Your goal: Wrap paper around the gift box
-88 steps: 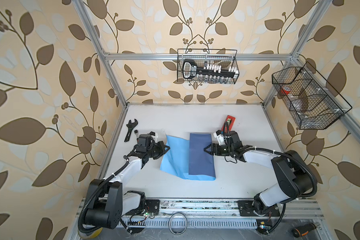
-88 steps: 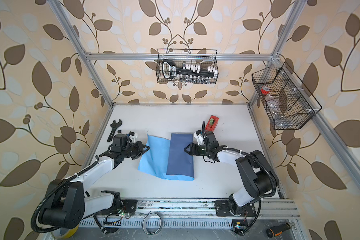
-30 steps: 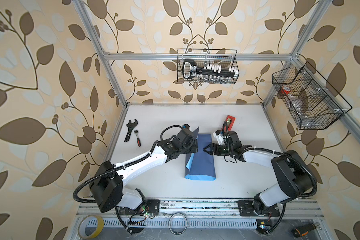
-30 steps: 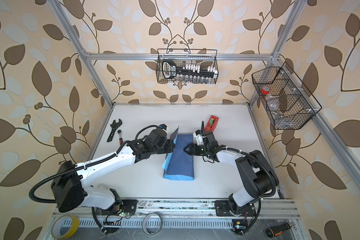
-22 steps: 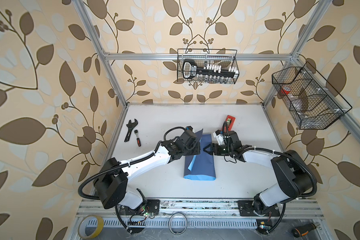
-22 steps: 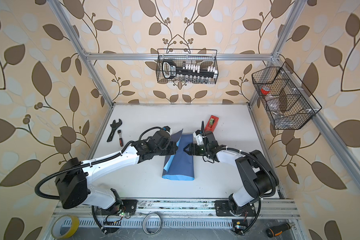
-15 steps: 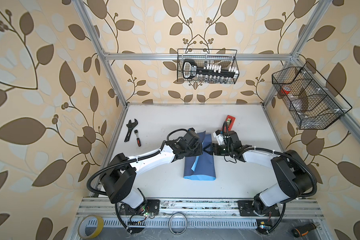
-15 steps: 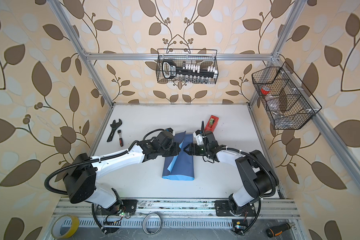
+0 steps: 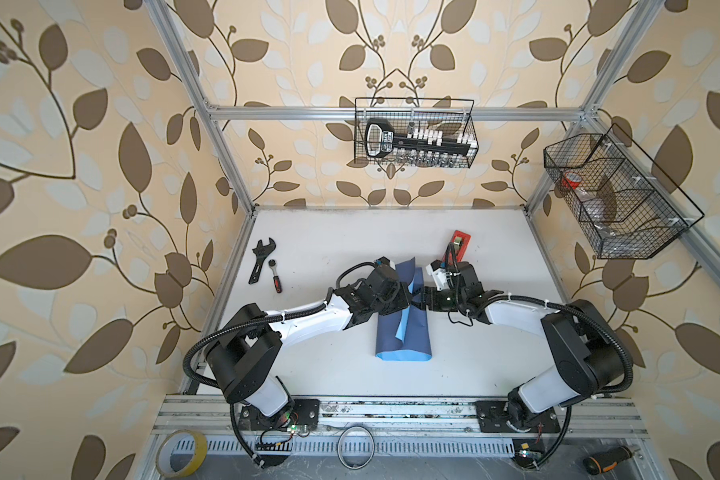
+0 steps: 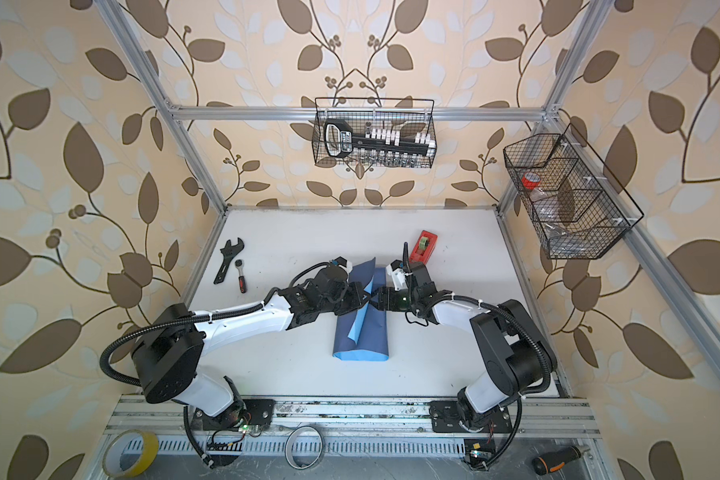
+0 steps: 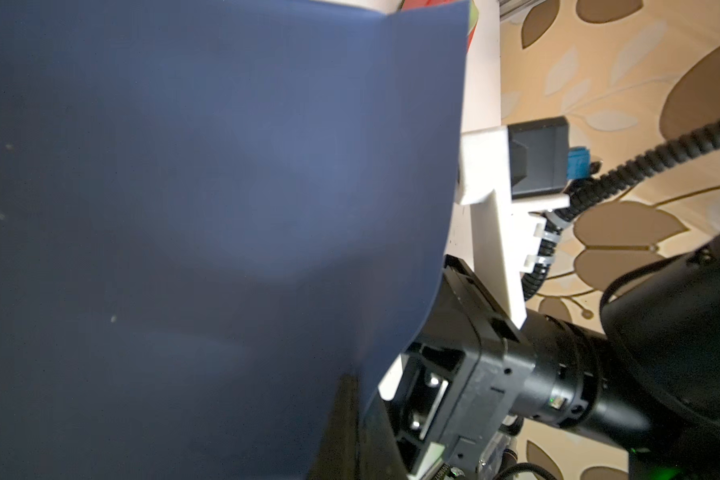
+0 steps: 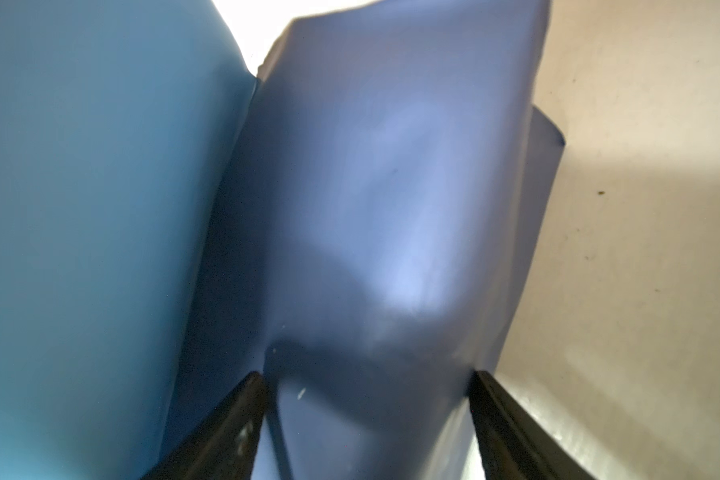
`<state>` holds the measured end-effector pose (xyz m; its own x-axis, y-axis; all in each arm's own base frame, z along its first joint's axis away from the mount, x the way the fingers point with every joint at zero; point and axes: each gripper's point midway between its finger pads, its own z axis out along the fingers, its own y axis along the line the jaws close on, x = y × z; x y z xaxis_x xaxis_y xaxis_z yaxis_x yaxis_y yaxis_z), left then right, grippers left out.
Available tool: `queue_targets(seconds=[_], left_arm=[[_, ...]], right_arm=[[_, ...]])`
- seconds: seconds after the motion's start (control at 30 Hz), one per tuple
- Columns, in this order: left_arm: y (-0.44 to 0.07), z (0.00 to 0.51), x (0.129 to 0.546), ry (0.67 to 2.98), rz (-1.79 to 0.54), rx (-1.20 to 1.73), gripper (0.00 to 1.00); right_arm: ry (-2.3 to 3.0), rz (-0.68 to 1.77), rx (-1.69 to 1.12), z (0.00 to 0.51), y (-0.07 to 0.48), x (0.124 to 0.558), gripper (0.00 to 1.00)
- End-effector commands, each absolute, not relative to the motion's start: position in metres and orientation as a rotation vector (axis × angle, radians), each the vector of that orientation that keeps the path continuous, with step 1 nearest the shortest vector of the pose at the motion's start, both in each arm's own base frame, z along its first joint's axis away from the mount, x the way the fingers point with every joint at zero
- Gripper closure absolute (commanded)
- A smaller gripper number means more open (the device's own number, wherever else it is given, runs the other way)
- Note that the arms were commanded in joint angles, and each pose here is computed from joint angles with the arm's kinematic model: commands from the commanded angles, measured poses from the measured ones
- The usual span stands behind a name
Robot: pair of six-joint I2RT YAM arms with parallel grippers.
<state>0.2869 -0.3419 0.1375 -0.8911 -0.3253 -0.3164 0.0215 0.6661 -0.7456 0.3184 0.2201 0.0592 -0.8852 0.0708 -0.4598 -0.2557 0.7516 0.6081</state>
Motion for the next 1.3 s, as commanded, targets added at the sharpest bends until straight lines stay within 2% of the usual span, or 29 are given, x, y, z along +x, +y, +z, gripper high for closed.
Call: queue_targets(seconds=[0.0, 0.57, 1.27], left_arm=[[-0.353, 0.151, 0.289, 2.375, -1.239, -0.278, 1.00], [-0.345, 0.136, 0.289, 2.230, -1.391, -0.421, 1.00], [-0.345, 0.097, 0.282, 2.210, -1.445, -0.388, 1.00]], right_arm=[[2.738, 0.872, -0.086, 0.000, 0.203, 0.275, 0.23], [2.726, 1.015, 0.003, -0.005, 0.211, 0.271, 0.23], [2.726, 0.997, -0.009, -0.001, 0.210, 0.272, 0.23]])
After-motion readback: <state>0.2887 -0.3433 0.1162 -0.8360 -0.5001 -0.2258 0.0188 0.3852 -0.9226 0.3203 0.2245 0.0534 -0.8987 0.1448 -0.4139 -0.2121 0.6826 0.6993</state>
